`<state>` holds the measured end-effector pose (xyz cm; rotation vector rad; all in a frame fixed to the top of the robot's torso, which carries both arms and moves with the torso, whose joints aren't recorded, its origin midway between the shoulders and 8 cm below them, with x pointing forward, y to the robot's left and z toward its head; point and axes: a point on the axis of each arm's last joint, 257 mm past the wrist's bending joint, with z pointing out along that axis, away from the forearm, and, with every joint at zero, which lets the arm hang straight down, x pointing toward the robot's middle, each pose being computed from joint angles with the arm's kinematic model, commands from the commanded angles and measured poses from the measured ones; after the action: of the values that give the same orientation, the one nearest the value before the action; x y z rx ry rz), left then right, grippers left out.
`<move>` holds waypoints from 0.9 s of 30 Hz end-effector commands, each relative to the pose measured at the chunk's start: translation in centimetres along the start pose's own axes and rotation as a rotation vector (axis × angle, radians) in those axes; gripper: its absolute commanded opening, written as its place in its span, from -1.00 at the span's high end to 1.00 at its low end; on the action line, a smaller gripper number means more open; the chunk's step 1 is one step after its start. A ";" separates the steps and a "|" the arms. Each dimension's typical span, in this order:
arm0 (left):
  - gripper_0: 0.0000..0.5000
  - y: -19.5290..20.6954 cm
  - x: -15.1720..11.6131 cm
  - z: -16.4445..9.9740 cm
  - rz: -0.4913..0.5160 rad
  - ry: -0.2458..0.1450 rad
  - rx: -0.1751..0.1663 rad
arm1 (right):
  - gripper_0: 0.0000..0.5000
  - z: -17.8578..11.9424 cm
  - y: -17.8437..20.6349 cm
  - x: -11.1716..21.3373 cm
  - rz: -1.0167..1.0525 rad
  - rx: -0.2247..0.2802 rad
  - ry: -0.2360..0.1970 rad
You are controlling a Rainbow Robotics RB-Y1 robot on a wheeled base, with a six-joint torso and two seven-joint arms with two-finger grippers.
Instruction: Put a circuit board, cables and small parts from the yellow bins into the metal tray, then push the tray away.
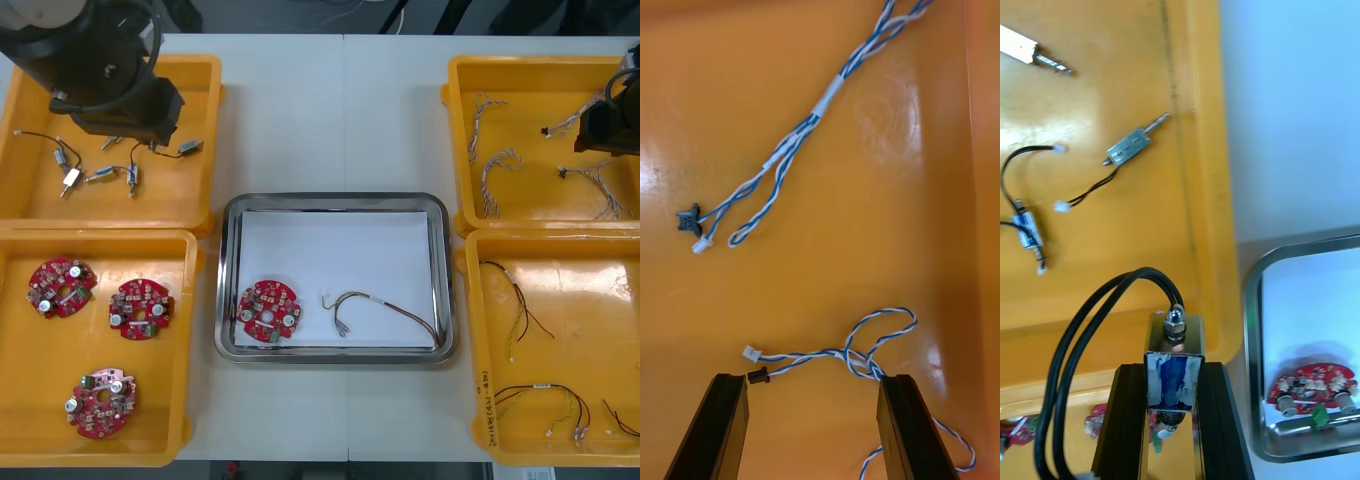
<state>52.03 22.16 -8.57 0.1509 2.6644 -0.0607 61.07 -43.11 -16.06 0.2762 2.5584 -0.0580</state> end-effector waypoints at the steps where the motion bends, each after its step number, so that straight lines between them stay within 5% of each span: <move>1: 1.00 -3.7 -0.3 -0.1 -0.171 -0.034 0.050 | -1.00 -1.5 0.7 -2.4 0.054 -0.009 -0.051; 6: 1.00 -6.3 0.0 0.6 -0.200 -0.036 0.060 | -1.00 -0.8 1.8 -2.1 0.114 -0.023 -0.050; 18: 1.00 -10.6 4.0 4.4 -0.225 0.018 -0.032 | -1.00 1.6 2.2 -0.8 0.119 -0.010 -0.063; 27: 1.00 -11.8 7.4 9.3 -0.228 -0.026 -0.032 | -1.00 3.6 2.0 1.3 0.139 -0.007 -0.041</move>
<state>49.31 12.01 -18.21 -0.0979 2.6594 -0.0564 62.29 -41.26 -19.38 0.4042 2.5072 -0.0158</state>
